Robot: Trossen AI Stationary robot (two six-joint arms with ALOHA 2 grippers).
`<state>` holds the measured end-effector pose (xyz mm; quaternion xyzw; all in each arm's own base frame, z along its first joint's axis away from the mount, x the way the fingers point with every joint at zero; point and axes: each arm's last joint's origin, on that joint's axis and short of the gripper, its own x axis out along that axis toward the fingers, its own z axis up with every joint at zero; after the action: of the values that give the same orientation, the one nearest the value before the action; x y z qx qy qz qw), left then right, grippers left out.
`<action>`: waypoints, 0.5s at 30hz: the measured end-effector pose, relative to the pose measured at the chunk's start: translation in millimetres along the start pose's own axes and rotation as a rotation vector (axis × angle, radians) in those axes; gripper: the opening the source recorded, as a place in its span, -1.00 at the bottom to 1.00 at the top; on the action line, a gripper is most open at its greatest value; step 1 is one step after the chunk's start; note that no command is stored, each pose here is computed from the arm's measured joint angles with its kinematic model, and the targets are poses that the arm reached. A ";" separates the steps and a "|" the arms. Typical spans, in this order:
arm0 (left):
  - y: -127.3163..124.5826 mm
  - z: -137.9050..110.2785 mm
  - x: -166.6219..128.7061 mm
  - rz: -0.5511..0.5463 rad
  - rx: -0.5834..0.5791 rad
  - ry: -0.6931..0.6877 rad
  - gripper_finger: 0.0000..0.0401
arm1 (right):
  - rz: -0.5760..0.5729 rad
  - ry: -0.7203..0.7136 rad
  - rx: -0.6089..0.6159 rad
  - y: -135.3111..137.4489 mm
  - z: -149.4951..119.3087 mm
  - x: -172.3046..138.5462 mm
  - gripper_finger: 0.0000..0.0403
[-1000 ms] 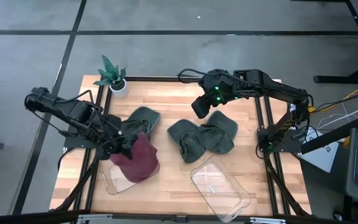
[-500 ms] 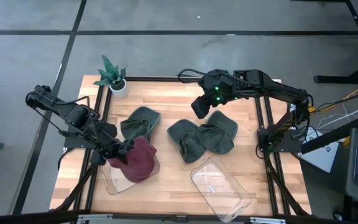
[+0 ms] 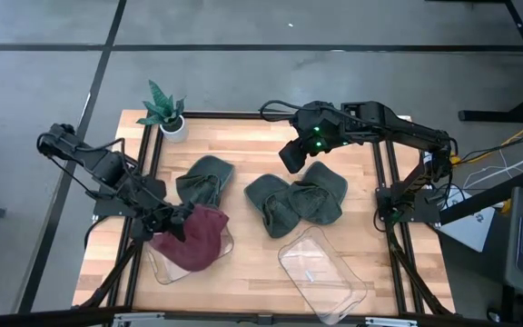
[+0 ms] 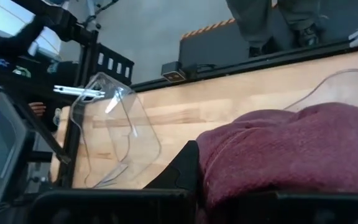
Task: Pick & Place hat
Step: Put the red cap into the left transparent bin
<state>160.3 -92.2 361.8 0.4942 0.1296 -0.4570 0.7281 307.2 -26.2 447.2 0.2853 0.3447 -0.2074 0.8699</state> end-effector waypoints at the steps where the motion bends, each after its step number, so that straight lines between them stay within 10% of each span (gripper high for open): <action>1: 0.5 -0.5 2.4 -0.007 0.001 0.008 -0.97 | 0.000 0.000 0.000 0.0 0.0 0.0 0.02; 15: -6.7 -20.1 21.0 -0.197 0.061 0.218 -0.98 | 0.000 0.000 -0.001 0.1 0.0 0.0 0.02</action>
<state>171.8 -87.2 334.7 0.5476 0.2419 -0.4737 0.6460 307.2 -26.2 447.2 0.2850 0.3448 -0.2071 0.8700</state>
